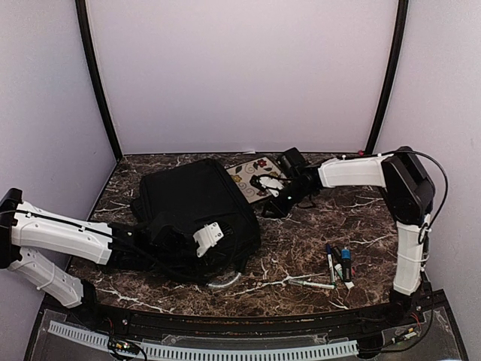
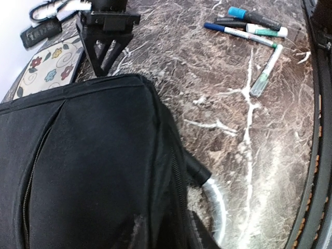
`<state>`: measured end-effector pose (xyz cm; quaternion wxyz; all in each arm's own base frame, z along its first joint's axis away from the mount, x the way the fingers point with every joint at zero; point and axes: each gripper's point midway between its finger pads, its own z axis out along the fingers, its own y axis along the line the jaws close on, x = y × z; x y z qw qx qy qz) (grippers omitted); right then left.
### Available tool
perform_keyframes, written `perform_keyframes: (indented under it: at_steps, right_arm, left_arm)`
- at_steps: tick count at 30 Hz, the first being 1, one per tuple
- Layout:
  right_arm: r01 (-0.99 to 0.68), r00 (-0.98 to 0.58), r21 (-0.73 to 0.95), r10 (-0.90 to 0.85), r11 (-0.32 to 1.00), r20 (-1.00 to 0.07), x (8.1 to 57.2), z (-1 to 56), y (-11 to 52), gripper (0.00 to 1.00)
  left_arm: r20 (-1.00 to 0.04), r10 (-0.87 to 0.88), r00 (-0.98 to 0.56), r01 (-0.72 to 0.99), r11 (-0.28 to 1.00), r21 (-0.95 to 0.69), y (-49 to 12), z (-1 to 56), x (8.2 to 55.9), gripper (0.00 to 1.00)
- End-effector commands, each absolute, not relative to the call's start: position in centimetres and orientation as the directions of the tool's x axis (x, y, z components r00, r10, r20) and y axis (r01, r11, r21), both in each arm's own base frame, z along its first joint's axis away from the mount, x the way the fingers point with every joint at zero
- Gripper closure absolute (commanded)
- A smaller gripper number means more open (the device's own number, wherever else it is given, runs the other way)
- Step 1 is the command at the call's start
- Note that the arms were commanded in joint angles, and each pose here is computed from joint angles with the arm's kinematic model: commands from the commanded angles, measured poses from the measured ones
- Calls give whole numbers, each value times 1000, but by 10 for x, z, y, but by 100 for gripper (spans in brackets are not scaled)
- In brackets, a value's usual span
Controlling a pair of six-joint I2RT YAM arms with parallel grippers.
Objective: Pack the student bag
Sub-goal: Place the largest pocket of the bag in the student bag, then pick up the lower front pocket of the student bag.
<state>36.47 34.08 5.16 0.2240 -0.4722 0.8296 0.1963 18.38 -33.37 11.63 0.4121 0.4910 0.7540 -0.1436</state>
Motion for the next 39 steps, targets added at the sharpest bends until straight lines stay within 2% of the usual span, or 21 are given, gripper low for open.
perform_keyframes:
  at_steps: [1,4,7,11,12,14,15,16,17,19,21,23,27,31,35,37,39]
  right_arm:
    - [-850,-374,-40,-655,525,-656,374,121,318,64]
    - [-822,-352,-110,-650,559,-673,372,146,299,59]
    - [-788,-324,-176,-641,589,-695,372,175,281,56]
    - [-734,-289,-263,-639,626,-713,374,227,258,45]
    - [-718,-282,-283,-637,636,-718,375,241,252,41]
    - [-664,-272,-318,-615,677,-740,380,270,237,27]
    - [-632,-270,-321,-588,706,-762,382,286,230,14]
    - [-604,-277,-305,-553,736,-786,384,298,222,2]
    - [-584,-287,-276,-513,763,-809,385,309,215,0]
    - [-563,-311,-210,-441,799,-842,383,320,202,0]
    - [-640,-292,-180,-453,747,-842,366,313,207,0]
    - [-697,-281,-173,-487,696,-827,350,301,210,3]
    - [-790,-294,-144,-574,596,-764,319,261,211,6]
    - [-840,-332,-88,-635,536,-698,294,214,207,6]
    - [-880,-338,5,-621,474,-707,270,188,215,6]
    - [-896,-334,46,-602,442,-725,258,179,220,7]
    - [-907,-331,73,-595,415,-732,252,172,224,8]
  left_arm:
    - [-811,560,-170,859,488,157,-344,153,181,68]
    - [-830,529,-176,824,541,170,-335,170,189,62]
    - [-860,483,-166,772,606,191,-325,191,199,47]
    - [-881,452,-139,660,706,258,-305,222,219,27]
    - [-882,444,-157,626,736,259,-299,228,225,20]
    - [-882,418,-217,572,787,232,-285,238,243,14]
    - [-878,414,-241,558,799,224,-280,241,250,12]
    - [-877,412,-249,542,810,226,-276,245,256,4]
    - [-880,401,-254,505,831,233,-270,251,263,1]
    - [-896,343,-281,381,897,224,-251,261,281,1]
    - [-907,276,-318,218,952,213,-224,270,298,1]
    - [-896,282,-343,144,958,246,-209,272,311,1]
    - [-858,345,-380,141,939,314,-207,269,330,1]
    - [-872,346,-347,154,938,311,-212,262,346,1]
    - [-874,336,-350,206,938,278,-219,254,358,1]
    - [-850,396,-348,144,918,369,-209,250,369,1]
    - [-796,444,-411,45,882,468,-192,239,379,1]
